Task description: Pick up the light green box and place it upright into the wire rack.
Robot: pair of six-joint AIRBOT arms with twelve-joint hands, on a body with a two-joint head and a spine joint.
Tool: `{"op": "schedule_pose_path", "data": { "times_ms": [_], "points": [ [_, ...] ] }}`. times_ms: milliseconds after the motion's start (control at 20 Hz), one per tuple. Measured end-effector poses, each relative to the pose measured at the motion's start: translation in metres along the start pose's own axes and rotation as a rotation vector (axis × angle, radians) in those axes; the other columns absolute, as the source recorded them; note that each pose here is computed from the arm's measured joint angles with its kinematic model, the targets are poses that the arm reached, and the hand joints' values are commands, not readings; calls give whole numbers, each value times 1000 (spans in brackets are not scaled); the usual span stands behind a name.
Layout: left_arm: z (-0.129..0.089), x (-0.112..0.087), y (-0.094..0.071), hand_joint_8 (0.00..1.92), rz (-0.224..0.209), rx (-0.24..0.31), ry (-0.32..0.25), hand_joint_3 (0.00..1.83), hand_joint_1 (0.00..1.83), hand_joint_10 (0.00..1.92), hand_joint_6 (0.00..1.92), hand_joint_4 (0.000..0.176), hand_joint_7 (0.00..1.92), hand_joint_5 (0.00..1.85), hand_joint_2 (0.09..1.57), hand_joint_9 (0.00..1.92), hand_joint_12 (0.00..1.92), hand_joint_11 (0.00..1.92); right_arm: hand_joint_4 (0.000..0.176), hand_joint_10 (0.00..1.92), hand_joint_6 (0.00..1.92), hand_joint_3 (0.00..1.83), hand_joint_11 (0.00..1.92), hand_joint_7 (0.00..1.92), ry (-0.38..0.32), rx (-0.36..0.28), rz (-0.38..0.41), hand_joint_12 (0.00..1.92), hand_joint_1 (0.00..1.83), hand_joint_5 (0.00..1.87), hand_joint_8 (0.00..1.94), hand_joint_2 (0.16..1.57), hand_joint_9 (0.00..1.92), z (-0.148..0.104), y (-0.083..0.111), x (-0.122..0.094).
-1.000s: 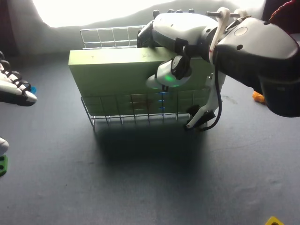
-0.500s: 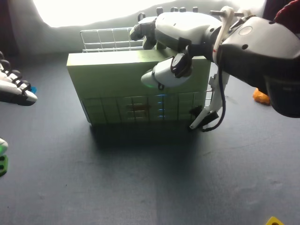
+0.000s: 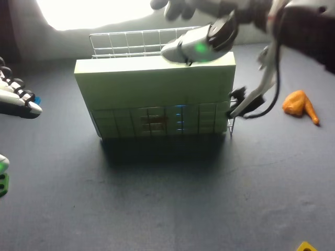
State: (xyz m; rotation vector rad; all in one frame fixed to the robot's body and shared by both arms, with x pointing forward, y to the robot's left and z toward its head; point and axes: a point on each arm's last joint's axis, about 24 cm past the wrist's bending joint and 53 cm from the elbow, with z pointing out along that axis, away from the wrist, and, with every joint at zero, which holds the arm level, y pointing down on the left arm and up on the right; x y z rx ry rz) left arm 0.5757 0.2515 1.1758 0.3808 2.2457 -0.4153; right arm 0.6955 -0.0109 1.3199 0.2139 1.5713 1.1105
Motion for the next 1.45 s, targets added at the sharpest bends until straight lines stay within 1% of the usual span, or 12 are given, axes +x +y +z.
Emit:
{"op": "schedule_pose_path", "data": {
  "times_ms": [250, 350, 450, 500, 650, 800, 850, 900, 950, 1000, 1050, 1450],
  "points": [
    [0, -3, -1, 0, -10, 4, -8, 1, 63, 4, 5, 11, 256, 258, 1261, 224, 636, 0, 0, 957, 247, 1, 14, 493, -23, -75, -193, 1718, 926, 392, 344, 1104, 312, -50, 16, -13],
    [0, -6, -4, 12, -8, 11, -16, 0, 85, 33, 9, 22, 328, 291, 1242, 342, 870, 0, 0, 939, 273, 10, 84, 630, -30, -57, -204, 1660, 679, 522, 317, 1139, 397, -68, 8, -23],
    [0, -6, -4, 35, -8, 10, -18, 0, 171, 92, 30, 0, 735, 588, 1221, 707, 1191, 181, 0, 1164, 747, 7, 214, 702, -41, -36, -210, 1701, 322, 614, 690, 1231, 467, -79, 0, -32],
    [0, -6, -4, 61, -11, 11, -17, 0, 217, 222, 36, 0, 896, 787, 1226, 824, 1315, 298, 0, 1433, 1195, 6, 386, 732, -52, -30, -212, 1810, 308, 636, 1152, 1241, 556, -83, -2, -37],
    [0, -6, -4, 261, -15, 11, -17, 1, 241, 950, 87, 0, 1222, 1150, 1238, 878, 1590, 528, 0, 1909, 1804, 2, 698, 879, -66, -37, -225, 1920, 275, 721, 1784, 1255, 798, -98, 5, -41],
    [0, -4, -14, 623, -4, 25, -13, 1, 238, 1126, 157, 0, 1173, 1220, 1244, 879, 1654, 573, 0, 1921, 1920, 0, 890, 984, -36, -19, -236, 1921, 301, 867, 1932, 1248, 963, -106, -3, -35],
    [0, -4, -16, 1520, -5, 29, -12, 1, 265, 1696, 1411, 0, 1015, 981, 1252, 841, 1868, 633, 0, 1921, 1921, 0, 1123, 1140, -38, 2, -252, 1921, 367, 1021, 1939, 1239, 1142, -109, -11, -38],
    [1, -4, -16, 1814, -1, 29, -12, 4, 247, 1876, 1819, 0, 953, 878, 1267, 856, 1910, 669, 0, 1921, 1921, 0, 1269, 1247, -46, 15, -264, 1921, 348, 1154, 1941, 1238, 1254, -112, -16, -43],
    [1, -4, -16, 1898, 0, 29, -12, 5, 234, 1912, 1901, 0, 934, 853, 1277, 866, 1919, 697, 22, 1921, 1921, 0, 1345, 1299, -56, 40, -279, 1921, 358, 1216, 1941, 1238, 1311, -115, -27, -50],
    [1, -4, -17, 1916, -1, 30, -13, 6, 227, 1919, 1917, 0, 940, 827, 1284, 890, 1921, 732, 145, 1921, 1921, 0, 1399, 1339, -59, 69, -288, 1921, 368, 1256, 1941, 1230, 1355, -118, -38, -53],
    [1, -5, -16, 1920, -1, 29, -14, 6, 237, 1921, 1920, 0, 968, 844, 1289, 921, 1921, 768, 170, 1921, 1921, 0, 1436, 1388, -55, 77, -288, 1921, 374, 1308, 1941, 1218, 1398, -119, -42, -53],
    [0, -5, -9, 1921, -14, 18, -14, 2, 250, 1921, 1921, 0, 1158, 1086, 1305, 1139, 1921, 1047, 176, 1921, 1921, 8, 1516, 1452, -32, 77, -287, 1921, 353, 1376, 1941, 1257, 1474, -120, -44, -46]
  ]
}}
